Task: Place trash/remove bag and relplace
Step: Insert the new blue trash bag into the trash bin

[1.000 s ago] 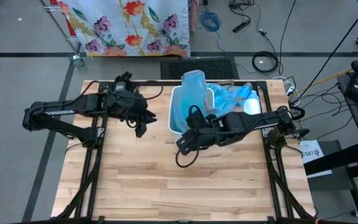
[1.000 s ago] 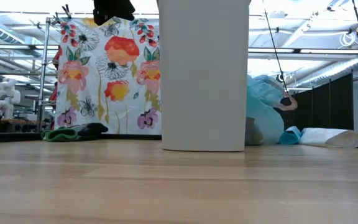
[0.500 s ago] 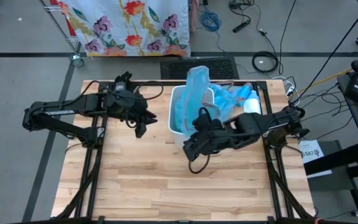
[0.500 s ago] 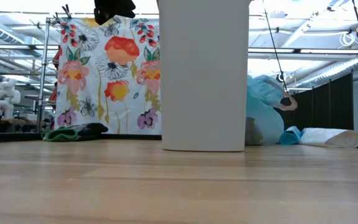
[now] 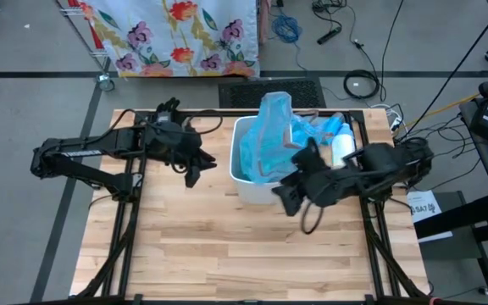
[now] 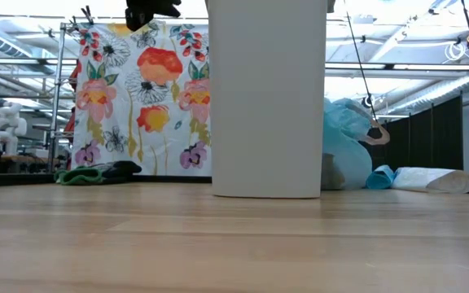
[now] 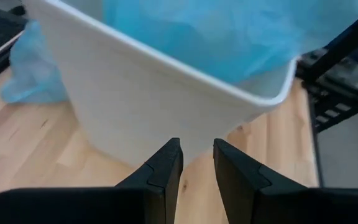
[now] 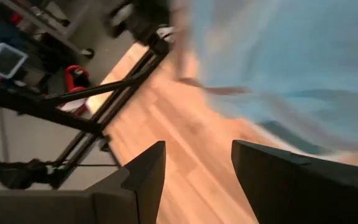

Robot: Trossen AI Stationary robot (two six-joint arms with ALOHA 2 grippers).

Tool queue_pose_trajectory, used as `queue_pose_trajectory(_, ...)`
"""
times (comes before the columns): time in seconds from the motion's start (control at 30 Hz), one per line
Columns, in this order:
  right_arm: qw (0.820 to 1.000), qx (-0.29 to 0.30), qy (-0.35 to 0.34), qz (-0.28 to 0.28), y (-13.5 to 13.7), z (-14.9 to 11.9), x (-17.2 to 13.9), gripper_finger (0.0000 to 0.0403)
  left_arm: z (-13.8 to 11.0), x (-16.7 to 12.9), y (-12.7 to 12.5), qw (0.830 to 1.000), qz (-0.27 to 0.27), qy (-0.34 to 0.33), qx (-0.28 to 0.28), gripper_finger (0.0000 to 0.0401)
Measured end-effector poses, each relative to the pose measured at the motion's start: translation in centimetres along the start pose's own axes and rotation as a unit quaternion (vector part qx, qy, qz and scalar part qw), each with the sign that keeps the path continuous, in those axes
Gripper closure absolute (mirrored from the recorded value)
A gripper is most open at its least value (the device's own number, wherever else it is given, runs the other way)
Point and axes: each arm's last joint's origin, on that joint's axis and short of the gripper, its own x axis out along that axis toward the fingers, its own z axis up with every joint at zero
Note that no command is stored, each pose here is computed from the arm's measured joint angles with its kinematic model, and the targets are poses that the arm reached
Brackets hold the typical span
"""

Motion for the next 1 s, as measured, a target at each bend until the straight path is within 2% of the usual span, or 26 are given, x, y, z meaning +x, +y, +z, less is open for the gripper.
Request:
queue_pose_trajectory(0.17, 0.999, -0.006, -0.022, -0.048, -2.3, -0.1, -3.3, 0.0225, 0.9, 0.0, -0.4, 0.998, -0.036, -0.042, -0.010, 0.0304)
queue_pose_trajectory(0.27, 0.997, -0.012, -0.029, -0.064, -3.5, 0.1, -4.8, 0.0225, 2.0, -0.2, -1.0, 0.992, -0.086, -0.089, -0.024, 0.0304)
queue_pose_trajectory(0.37, 0.998, -0.028, -0.038, -0.049, -4.1, 0.6, -5.9, 0.0225, 3.3, -0.8, -1.8, 0.976, -0.151, -0.149, -0.036, 0.0304)
queue_pose_trajectory(0.5, 0.996, -0.057, -0.058, -0.029, -4.7, 1.5, -7.2, 0.0225, 5.0, -1.9, -2.8, 0.945, -0.217, -0.238, -0.049, 0.0304)
queue_pose_trajectory(0.6, 0.992, -0.067, -0.101, -0.037, -5.4, 2.3, -8.1, 0.0225, 5.8, -2.6, -3.3, 0.925, -0.240, -0.289, -0.057, 0.0304)
queue_pose_trajectory(0.67, 0.989, -0.072, -0.125, -0.044, -5.8, 3.0, -8.6, 0.0225, 6.1, -2.9, -3.3, 0.918, -0.237, -0.310, -0.069, 0.0304)
queue_pose_trajectory(0.87, 0.983, -0.083, -0.158, -0.049, -6.8, 5.0, -9.0, 0.0225, 8.0, -1.5, -4.6, 0.926, -0.216, -0.300, -0.077, 0.0304)
queue_pose_trajectory(1.0, 0.982, -0.086, -0.161, -0.047, -7.4, 5.8, -9.4, 0.0225, 9.8, -0.2, -6.1, 0.950, -0.171, -0.255, -0.059, 0.0304)
